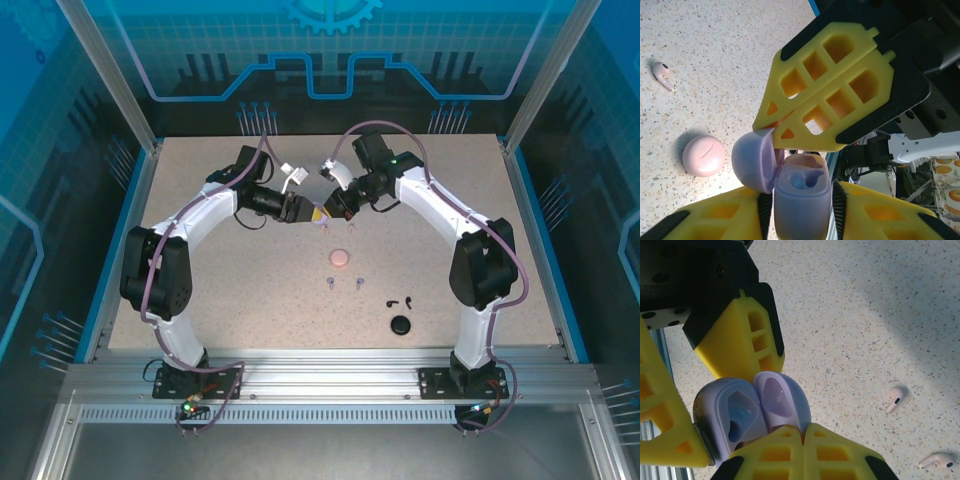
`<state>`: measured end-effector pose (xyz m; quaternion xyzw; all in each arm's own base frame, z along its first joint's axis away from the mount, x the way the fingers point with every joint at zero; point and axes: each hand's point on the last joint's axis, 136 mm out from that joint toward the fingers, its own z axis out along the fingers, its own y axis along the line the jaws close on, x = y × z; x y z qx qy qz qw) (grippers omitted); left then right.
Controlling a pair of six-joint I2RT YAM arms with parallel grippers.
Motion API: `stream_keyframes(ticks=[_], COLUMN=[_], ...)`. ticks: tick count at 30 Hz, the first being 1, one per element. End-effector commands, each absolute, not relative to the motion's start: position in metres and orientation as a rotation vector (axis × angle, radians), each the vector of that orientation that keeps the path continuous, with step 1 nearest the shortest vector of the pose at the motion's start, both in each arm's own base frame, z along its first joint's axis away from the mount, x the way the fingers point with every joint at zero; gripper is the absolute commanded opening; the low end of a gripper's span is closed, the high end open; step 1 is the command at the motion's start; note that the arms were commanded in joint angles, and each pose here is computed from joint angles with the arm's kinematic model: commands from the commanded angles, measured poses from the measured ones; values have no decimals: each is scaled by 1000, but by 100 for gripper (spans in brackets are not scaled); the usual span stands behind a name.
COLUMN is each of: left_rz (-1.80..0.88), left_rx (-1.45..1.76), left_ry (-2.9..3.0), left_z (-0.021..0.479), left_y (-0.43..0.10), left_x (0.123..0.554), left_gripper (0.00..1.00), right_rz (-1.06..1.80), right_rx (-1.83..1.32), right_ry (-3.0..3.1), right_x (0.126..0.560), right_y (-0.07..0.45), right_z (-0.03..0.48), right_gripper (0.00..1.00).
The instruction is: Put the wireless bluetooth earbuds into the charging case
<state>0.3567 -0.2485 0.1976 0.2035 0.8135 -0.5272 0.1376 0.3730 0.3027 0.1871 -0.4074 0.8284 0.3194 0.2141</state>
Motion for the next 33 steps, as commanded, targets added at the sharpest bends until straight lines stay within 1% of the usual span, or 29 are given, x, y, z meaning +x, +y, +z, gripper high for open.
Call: stream_keyframes(ticks=[1,5,12,15,18,19,20,22,23,24,26,29,33], left_rz=[-1569,-1571,-1589,-1593,-1594,-1593,-1586,-1563,-1548,-1534,-1490,-1400,-1302], left_rx=[615,613,619,623,626,625,625,623,623,619,604,562,502], left_ry=[2306,2308,2307,2304,2303,2304,2305,2304,2299,2294,2283,2267,2220], left_z=[207,206,205,205,205,205,204,204,204,205,207,209,212], left_y=[-253,-253,-253,-253,-253,-253,-252,-251,-250,-249,-245,-238,-230], left_x=[357,357,353,352,351,351,351,352,352,353,354,359,361], left_gripper=[34,30,27,20,8,2,0,0,0,0,0,0,0], right_rz=[913,911,907,904,899,890,875,865,869,881,904,918,909], right_rx=[-1159,-1155,-1144,-1137,-1124,-1108,-1074,-1004,-962,-922,-841,-737,-588], right_ry=[2289,2290,2289,2285,2289,2294,2309,2333,2345,2347,2356,2385,2494], right_x=[369,371,375,377,380,382,387,394,397,400,400,394,376], right_y=[311,311,312,313,313,312,309,303,298,293,282,269,260], right_z=[190,189,192,194,195,196,197,202,205,210,219,229,221], right_gripper=[0,0,0,0,0,1,10,20,29,35,43,51,55])
